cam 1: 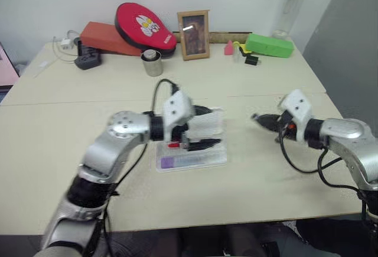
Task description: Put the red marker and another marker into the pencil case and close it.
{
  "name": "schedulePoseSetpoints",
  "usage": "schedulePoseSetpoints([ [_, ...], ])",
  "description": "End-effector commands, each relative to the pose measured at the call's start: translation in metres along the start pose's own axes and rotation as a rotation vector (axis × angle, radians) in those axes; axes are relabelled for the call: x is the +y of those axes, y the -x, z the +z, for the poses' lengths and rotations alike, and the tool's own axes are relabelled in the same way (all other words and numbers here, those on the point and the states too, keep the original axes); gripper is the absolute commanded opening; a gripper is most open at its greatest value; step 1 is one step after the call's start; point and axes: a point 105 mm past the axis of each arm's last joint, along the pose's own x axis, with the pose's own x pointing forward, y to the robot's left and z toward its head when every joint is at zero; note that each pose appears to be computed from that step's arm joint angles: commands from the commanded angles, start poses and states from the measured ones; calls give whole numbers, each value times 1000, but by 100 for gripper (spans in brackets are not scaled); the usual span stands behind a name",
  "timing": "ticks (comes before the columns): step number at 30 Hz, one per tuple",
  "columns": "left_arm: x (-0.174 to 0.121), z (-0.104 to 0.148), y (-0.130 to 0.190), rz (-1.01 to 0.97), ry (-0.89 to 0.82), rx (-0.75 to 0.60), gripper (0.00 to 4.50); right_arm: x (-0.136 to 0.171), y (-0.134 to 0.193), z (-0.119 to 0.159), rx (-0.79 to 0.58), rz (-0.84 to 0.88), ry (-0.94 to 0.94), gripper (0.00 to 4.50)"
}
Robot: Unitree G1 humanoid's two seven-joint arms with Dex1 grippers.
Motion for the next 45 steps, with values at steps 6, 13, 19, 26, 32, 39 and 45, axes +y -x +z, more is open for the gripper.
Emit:
schedulePoseSetpoints([
  [6, -11, 0, 48, 20, 3, 50, 450, 19, -42, 10, -13, 257, 120, 27],
  [13, -15, 4, 49, 33, 13, 40, 450, 27, -57, -8, 45, 331, 116, 27],
  [19, -16, 4, 48, 39, 12, 46, 450, 30, -62, -19, 92, 354, 119, 27],
  [26, -16, 6, 44, 33, 9, 36, 450, 29, -64, -21, 97, 351, 120, 61],
  [32, -16, 5, 42, 32, 18, 36, 450, 28, -62, -17, 81, 352, 111, 196],
  [39, -15, 5, 43, 47, 21, 38, 450, 26, -59, -11, 66, 358, 106, 361],
  [45, -12, 13, 64, 130, 69, 5, 450, 23, -41, 43, -155, 419, 48, 448],
])
